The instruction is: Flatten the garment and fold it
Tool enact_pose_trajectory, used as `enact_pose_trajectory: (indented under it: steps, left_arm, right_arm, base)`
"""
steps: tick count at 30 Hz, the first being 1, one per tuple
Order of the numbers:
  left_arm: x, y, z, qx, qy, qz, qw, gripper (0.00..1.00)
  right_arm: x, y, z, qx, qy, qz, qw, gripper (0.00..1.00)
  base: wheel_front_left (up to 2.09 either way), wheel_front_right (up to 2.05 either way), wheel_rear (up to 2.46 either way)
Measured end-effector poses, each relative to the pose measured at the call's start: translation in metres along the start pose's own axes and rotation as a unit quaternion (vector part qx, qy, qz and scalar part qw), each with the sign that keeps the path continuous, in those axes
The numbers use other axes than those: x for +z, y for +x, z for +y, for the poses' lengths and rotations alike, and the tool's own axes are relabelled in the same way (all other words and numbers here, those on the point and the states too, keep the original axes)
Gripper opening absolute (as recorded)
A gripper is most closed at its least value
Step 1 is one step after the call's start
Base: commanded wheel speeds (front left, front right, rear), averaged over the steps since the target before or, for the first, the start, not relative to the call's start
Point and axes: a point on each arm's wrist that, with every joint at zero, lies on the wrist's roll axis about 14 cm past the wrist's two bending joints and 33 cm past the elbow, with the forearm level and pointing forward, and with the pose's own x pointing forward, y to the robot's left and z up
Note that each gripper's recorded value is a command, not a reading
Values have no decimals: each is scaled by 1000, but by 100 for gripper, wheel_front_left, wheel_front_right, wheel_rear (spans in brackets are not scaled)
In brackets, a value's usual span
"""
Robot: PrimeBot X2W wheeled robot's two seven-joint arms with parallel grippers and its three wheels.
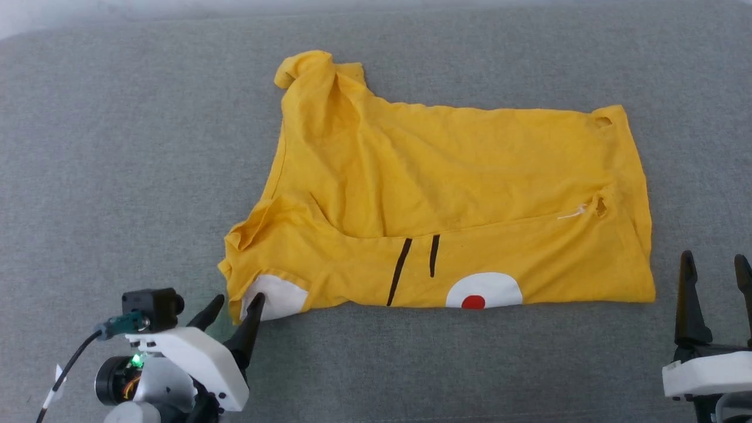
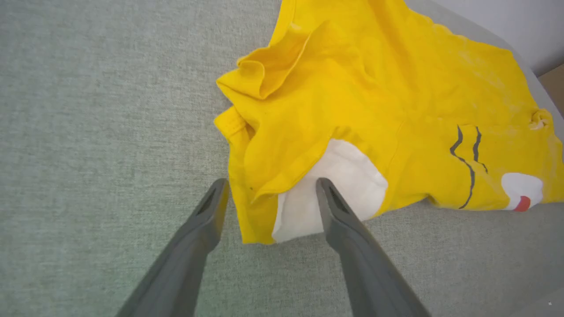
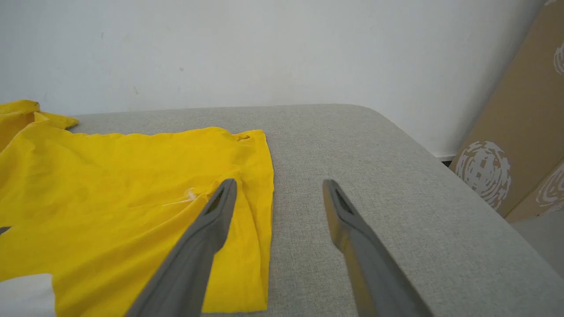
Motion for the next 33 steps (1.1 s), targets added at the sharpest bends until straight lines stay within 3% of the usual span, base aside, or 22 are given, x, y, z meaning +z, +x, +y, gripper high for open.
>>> enact_pose_trajectory:
  steps: [8, 9, 10, 11, 24, 27, 33]
  left_arm:
    - [-23, 15, -6, -18, -29, 87, 996, 100]
    - [-23, 17, -6, -19, -32, 91, 995, 85]
    - [-23, 18, -6, -20, -35, 93, 995, 20]
    - [-23, 20, -6, -21, -39, 94, 995, 0]
    - [-18, 24, -10, -34, -52, 78, 995, 0]
    - [-15, 23, -11, -36, -51, 69, 996, 0]
    - [-11, 23, -12, -38, -48, 60, 996, 0]
  right_arm:
    - [-6, 0, -5, -8, -3, 8, 1000, 100]
    - [-6, 0, -5, -8, -3, 9, 1000, 100]
    - [-5, 1, -5, -9, -3, 8, 1000, 100]
    - [-4, 2, -5, -8, -3, 6, 1000, 100]
    - [8, 20, 2, 2, -22, 7, 1000, 100]
    - [-8, 22, 6, 5, -7, 64, 998, 100]
    - [-41, 17, 12, 13, -6, 195, 981, 100]
  base:
    - [0, 0, 0]
    - [0, 0, 0]
    - [0, 0, 0]
    - [0, 0, 0]
    - [0, 0, 0]
    - [0, 0, 0]
    - [0, 0, 0]
